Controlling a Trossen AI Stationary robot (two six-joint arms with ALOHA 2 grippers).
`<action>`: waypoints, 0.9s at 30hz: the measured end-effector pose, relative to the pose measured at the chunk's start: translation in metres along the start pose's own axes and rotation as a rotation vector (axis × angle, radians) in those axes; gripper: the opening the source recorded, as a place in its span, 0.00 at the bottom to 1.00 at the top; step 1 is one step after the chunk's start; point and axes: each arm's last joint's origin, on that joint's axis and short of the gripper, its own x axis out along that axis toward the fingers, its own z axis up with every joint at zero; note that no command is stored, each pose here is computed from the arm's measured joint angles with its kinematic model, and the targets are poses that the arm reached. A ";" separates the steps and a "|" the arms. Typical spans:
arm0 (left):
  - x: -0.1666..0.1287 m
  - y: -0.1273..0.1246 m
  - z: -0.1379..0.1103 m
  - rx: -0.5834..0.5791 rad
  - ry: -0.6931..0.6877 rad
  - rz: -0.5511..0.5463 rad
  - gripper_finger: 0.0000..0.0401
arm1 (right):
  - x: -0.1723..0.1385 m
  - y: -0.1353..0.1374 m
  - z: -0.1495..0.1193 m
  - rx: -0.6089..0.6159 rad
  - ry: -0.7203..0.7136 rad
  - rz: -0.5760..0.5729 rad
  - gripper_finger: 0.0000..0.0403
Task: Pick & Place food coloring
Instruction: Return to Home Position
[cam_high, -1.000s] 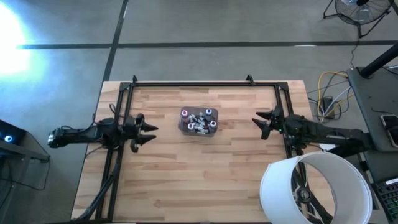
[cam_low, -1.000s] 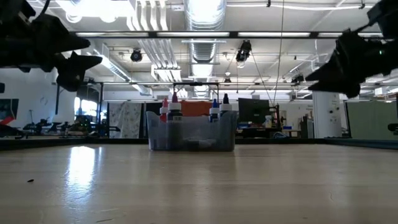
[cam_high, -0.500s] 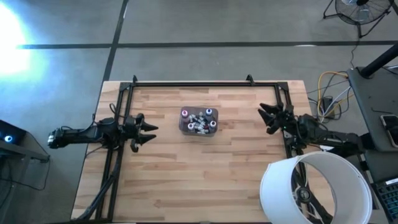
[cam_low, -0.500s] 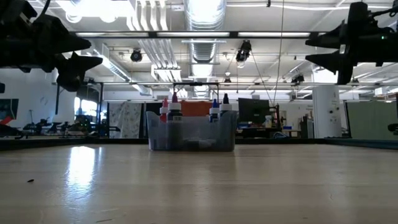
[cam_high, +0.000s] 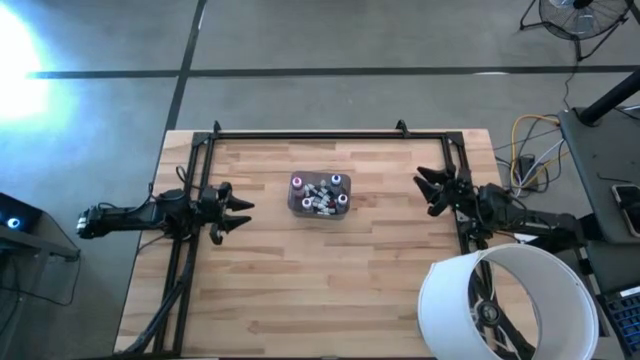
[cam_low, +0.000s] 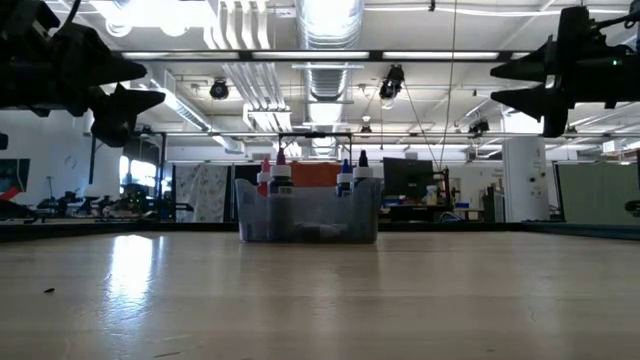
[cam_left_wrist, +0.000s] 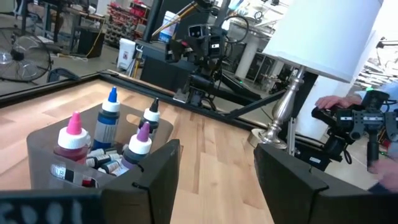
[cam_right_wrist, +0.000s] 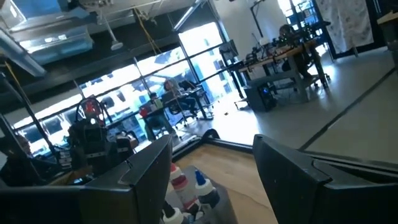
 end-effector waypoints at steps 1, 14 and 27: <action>0.000 0.000 0.000 0.000 0.000 0.000 0.46 | 0.000 0.000 0.000 -0.001 0.001 0.002 0.54; 0.000 0.000 0.001 0.000 -0.001 -0.002 0.46 | -0.005 0.016 -0.005 -0.184 0.100 0.365 0.54; 0.000 0.000 0.001 0.000 -0.001 -0.002 0.46 | -0.012 0.024 -0.015 -0.307 0.234 0.780 0.54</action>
